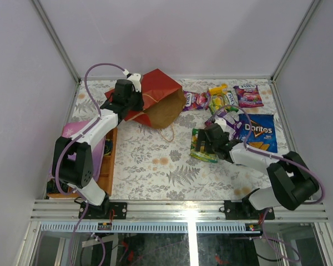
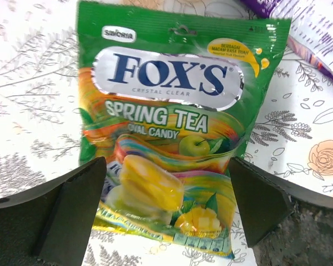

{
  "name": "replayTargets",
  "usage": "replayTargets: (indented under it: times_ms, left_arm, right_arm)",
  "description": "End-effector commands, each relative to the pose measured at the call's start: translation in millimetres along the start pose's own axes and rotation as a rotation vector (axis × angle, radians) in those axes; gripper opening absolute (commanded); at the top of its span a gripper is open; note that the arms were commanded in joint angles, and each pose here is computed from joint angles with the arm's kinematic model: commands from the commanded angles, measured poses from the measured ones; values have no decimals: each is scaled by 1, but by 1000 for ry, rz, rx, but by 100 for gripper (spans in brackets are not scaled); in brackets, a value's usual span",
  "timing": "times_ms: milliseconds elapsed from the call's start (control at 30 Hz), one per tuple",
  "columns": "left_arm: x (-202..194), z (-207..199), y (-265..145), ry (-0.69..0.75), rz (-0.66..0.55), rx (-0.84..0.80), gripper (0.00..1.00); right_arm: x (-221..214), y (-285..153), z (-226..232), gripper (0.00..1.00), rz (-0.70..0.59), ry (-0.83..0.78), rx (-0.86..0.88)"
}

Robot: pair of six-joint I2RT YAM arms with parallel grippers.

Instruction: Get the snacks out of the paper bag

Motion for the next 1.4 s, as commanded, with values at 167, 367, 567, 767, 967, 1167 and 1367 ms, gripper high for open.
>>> replayTargets:
  times_ms: [167, 367, 567, 767, 967, 1167, 1367]
  left_arm:
    - [13, 2, -1, 5, -27, 3, 7]
    - [20, -3, -9, -7, -51, -13, 6]
    - [26, -7, -18, -12, -76, -24, 6]
    - [26, -8, -23, -13, -71, -26, 5]
    - [27, -9, -27, -9, -75, -28, 5]
    - [25, -10, -23, -10, -63, -38, 5]
    - [27, -14, -24, -17, -65, -55, 4]
  right_arm:
    - [87, -58, 74, 99, -295, 18, 367]
    - [109, -74, 155, 93, -376, 110, 712]
    - [141, -70, 215, 92, -451, 291, 870]
    - [165, -46, 266, 89, -439, 420, 1002]
    - [174, -2, 267, 85, -438, 633, 921]
    - [155, 40, 248, 86, -378, 858, 778]
    - [158, 66, 261, 86, -357, 916, 769]
Point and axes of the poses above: each gripper's point midway between its finger pads, its own y axis out along the fingers, its own z axis along the line the jaws close on, x = y × z, the point moved 1 cm from there along -y, back along the fingers, and after that the axes turned 7 degrees about -y, right-handed, at the moved point
